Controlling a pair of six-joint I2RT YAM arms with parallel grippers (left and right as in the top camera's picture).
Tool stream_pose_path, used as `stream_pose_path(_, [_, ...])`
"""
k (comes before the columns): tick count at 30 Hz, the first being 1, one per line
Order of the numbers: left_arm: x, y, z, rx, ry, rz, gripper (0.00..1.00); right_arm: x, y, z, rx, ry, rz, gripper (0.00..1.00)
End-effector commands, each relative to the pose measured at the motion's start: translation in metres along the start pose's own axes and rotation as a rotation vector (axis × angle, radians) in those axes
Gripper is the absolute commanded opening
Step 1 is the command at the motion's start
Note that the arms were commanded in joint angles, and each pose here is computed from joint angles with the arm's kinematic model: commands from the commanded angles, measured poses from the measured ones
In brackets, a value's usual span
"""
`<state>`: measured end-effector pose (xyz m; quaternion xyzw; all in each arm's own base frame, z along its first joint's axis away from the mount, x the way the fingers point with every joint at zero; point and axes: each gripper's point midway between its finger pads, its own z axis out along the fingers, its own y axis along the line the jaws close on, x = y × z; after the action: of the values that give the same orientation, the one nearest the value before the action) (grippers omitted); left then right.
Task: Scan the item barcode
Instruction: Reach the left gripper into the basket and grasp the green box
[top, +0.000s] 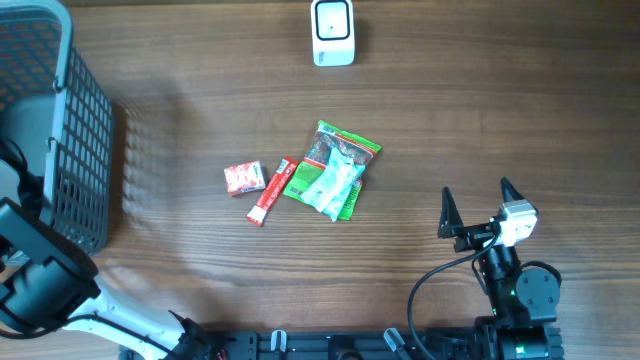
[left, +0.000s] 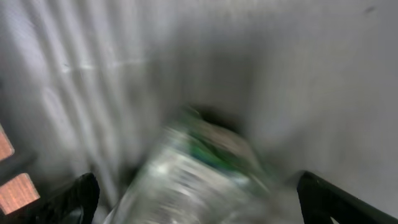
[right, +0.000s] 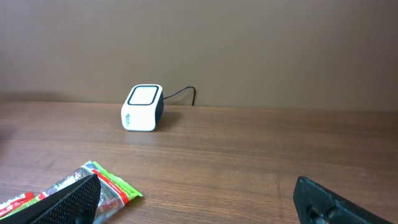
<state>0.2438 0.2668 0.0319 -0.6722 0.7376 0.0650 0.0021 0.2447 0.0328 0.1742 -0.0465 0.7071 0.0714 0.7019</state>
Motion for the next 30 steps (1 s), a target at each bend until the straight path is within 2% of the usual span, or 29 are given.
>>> stream_pose_path(1, [0.002, -0.005, 0.000, 0.036, 0.012, 0.001, 0.81, -0.002, -0.002, 0.000, 0.008, -0.010, -0.010, 1.00])
stream_pose_path(3, [-0.001, -0.021, -0.014, 0.111, 0.024, -0.001, 0.92, -0.002, -0.002, 0.000, 0.008, -0.010, -0.010, 1.00])
stream_pose_path(4, [-0.004, -0.025, -0.021, 0.132, 0.018, -0.002, 0.92, -0.002, -0.002, 0.000, 0.008, -0.010, -0.010, 1.00])
stream_pose_path(5, [-0.008, -0.028, -0.026, 0.147, 0.004, -0.003, 0.91, -0.002, -0.002, 0.000, 0.008, -0.010, -0.010, 1.00])
stream_pose_path(6, [-0.012, -0.030, -0.029, 0.158, -0.010, -0.004, 0.82, -0.002, -0.002, 0.000, 0.008, -0.010, -0.010, 1.00])
stream_pose_path(8, [-0.012, -0.028, -0.027, 0.144, -0.009, -0.004, 0.72, -0.002, -0.002, 0.000, 0.008, -0.010, -0.011, 1.00])
stream_pose_path(9, [-0.011, -0.026, -0.025, 0.134, -0.008, -0.003, 0.72, -0.002, -0.002, 0.000, 0.008, -0.010, -0.010, 1.00])
stream_pose_path(11, [-0.006, -0.011, -0.011, 0.062, -0.013, -0.002, 0.88, -0.002, -0.002, 0.000, 0.008, -0.010, -0.010, 1.00])
stream_pose_path(13, [-0.001, -0.009, -0.001, 0.055, -0.004, -0.001, 0.89, -0.002, -0.002, 0.000, 0.008, -0.010, -0.010, 1.00])
stream_pose_path(14, [0.002, -0.007, 0.004, 0.051, 0.000, 0.000, 0.87, -0.002, -0.002, 0.000, 0.008, -0.010, -0.010, 1.00])
stream_pose_path(15, [0.006, -0.005, 0.011, 0.046, 0.007, 0.000, 0.78, -0.002, -0.002, 0.000, 0.008, -0.010, -0.010, 1.00])
stream_pose_path(17, [0.013, -0.002, 0.022, 0.044, 0.016, 0.001, 0.53, -0.002, -0.002, 0.000, 0.008, -0.010, -0.010, 1.00])
stream_pose_path(19, [0.014, -0.014, 0.014, 0.110, 0.040, 0.000, 0.49, -0.002, -0.002, 0.000, 0.008, -0.010, -0.010, 1.00])
stream_pose_path(20, [0.011, -0.021, 0.003, 0.148, 0.046, -0.002, 0.48, -0.002, -0.002, 0.000, 0.008, -0.010, -0.010, 1.00])
stream_pose_path(21, [-0.005, -0.034, -0.034, 0.209, 0.011, -0.003, 0.40, -0.002, -0.002, 0.000, 0.008, -0.010, -0.010, 1.00])
stream_pose_path(22, [-0.017, -0.039, -0.062, 0.237, -0.030, 0.002, 0.38, -0.002, -0.002, 0.000, 0.008, -0.010, -0.010, 1.00])
stream_pose_path(25, [-0.055, -0.053, -0.169, 0.379, -0.209, 0.018, 0.38, -0.002, -0.002, 0.000, 0.008, -0.010, -0.010, 1.00])
stream_pose_path(27, [-0.065, -0.051, -0.233, 0.461, -0.313, 0.011, 0.38, -0.002, -0.002, 0.000, 0.008, -0.010, -0.010, 1.00])
stream_pose_path(29, [-0.059, -0.038, -0.284, 0.514, -0.379, 0.010, 0.49, -0.002, -0.002, 0.000, 0.008, -0.010, -0.010, 1.00])
stream_pose_path(30, [-0.055, -0.035, -0.286, 0.512, -0.376, 0.011, 0.54, -0.002, -0.002, 0.000, 0.008, -0.010, -0.010, 1.00])
